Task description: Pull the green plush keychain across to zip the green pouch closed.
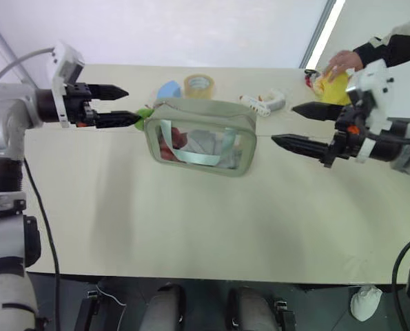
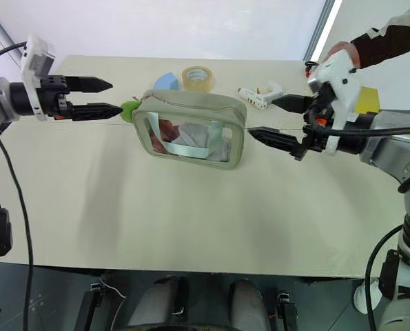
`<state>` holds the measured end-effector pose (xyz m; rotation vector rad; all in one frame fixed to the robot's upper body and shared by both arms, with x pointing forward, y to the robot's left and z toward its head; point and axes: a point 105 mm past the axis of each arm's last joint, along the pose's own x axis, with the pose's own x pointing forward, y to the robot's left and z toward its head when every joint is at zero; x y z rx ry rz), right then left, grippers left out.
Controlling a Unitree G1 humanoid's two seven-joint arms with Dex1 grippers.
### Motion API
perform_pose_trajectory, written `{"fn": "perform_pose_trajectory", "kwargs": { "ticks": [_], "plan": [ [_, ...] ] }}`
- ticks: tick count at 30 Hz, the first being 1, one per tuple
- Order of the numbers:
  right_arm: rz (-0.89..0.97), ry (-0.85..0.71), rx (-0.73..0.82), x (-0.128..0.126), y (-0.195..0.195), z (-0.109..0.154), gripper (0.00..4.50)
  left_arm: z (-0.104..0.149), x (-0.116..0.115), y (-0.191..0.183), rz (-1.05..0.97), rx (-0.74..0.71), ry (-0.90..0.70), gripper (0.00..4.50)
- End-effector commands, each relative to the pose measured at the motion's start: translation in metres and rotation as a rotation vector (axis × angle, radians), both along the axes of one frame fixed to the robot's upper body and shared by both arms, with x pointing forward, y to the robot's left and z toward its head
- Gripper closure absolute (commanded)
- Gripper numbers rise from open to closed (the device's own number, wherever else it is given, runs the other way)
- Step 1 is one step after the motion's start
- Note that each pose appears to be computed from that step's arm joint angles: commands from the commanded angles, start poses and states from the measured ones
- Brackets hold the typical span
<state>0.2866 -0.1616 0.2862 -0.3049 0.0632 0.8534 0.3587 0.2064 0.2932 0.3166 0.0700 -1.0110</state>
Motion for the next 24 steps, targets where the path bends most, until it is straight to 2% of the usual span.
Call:
{"fn": "perform_pose_trajectory", "kwargs": {
  "ticks": [1,12,17,24],
  "plan": [
    [-0.029,-0.040,-0.026,0.001,-0.001,0.008,0.02,0.014,0.000,0.004,0.031,-0.002,-0.071,0.01],
    [-0.059,-0.092,-0.069,0.011,0.002,0.016,0.02,0.008,-0.001,0.002,0.035,0.015,-0.072,0.01],
    [0.028,-0.138,-0.066,0.024,0.040,0.026,0.02,0.017,-0.008,-0.009,-0.019,0.002,-0.076,0.01],
    [0.152,-0.135,-0.116,0.052,0.105,0.009,0.02,0.011,-0.019,-0.023,-0.083,0.020,-0.052,0.01]
  ]
}}
